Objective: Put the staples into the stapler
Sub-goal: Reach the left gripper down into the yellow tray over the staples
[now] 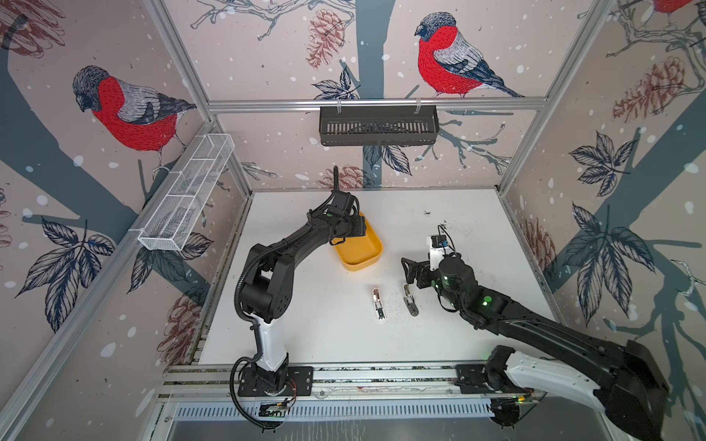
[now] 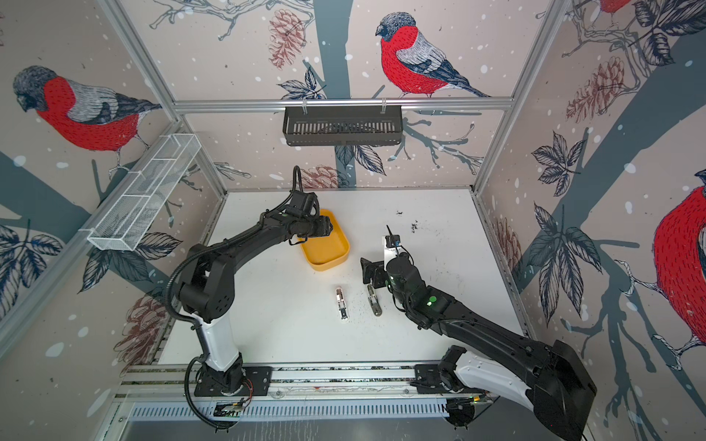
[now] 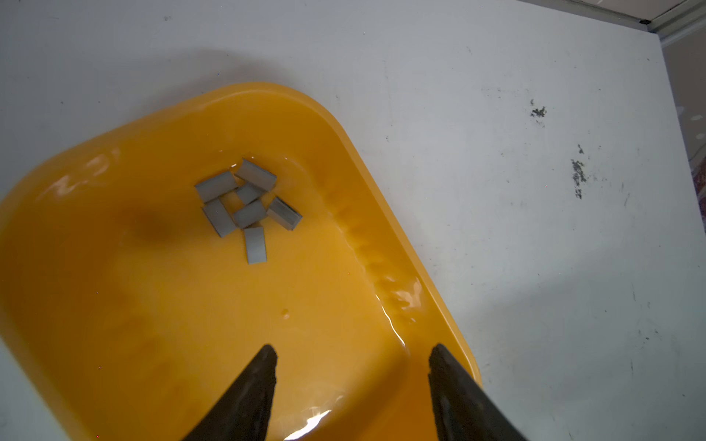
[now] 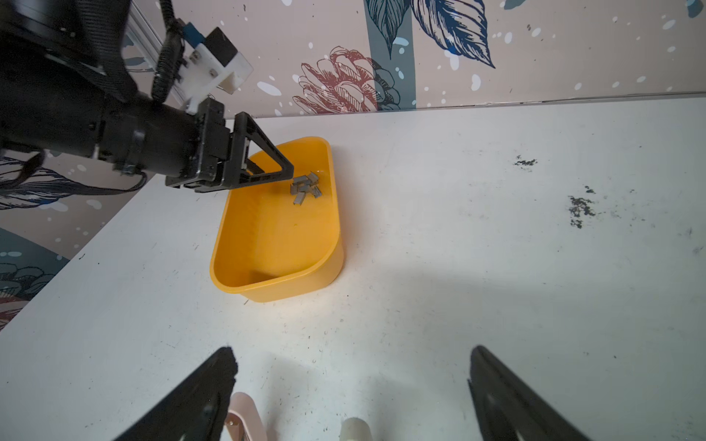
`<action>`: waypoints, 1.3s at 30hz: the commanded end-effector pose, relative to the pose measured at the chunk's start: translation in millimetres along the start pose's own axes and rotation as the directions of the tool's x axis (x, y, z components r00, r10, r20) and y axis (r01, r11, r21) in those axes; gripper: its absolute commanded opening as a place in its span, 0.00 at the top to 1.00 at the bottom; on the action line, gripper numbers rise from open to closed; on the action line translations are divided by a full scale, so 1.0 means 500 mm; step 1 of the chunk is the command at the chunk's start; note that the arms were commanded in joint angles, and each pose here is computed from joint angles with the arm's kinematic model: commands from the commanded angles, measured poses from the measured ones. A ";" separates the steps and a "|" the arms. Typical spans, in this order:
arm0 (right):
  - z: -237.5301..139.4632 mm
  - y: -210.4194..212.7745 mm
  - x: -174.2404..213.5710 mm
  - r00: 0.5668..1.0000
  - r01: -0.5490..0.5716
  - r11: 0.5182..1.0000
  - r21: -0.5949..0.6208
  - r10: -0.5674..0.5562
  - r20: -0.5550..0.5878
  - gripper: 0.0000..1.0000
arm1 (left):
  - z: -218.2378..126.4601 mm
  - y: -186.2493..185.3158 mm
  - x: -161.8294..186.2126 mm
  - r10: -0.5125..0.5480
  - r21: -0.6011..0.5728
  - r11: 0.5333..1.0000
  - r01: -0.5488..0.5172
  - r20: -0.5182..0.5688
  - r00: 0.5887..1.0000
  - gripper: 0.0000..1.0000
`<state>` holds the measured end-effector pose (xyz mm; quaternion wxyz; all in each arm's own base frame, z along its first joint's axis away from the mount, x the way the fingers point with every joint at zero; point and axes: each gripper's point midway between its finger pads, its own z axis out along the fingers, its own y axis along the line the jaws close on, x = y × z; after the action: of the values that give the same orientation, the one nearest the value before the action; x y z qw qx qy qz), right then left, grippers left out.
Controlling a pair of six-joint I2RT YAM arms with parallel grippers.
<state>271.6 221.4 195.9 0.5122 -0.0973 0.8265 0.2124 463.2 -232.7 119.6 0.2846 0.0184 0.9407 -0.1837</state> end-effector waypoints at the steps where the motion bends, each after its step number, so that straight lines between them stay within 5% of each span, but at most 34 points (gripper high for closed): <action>1: 0.000 0.012 -0.010 0.999 -0.036 0.999 -0.028 0.036 0.012 0.05 | 0.030 0.032 -0.012 -0.034 -0.064 0.997 0.033 -0.014 0.999 0.44; 19: -0.004 -0.008 0.014 0.999 -0.052 0.999 -0.008 0.052 -0.003 0.04 | 0.161 0.101 -0.009 -0.066 -0.209 0.977 0.048 -0.078 0.995 0.56; 39: -0.013 -0.020 0.022 0.998 -0.070 0.998 0.004 0.070 0.001 0.04 | 0.147 0.140 -0.005 -0.063 -0.270 0.962 0.037 -0.089 0.994 0.74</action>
<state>263.7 211.7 181.6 0.4984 -0.0781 0.8338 0.2243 515.6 -203.1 36.7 0.2352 -0.0283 0.9687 -0.0738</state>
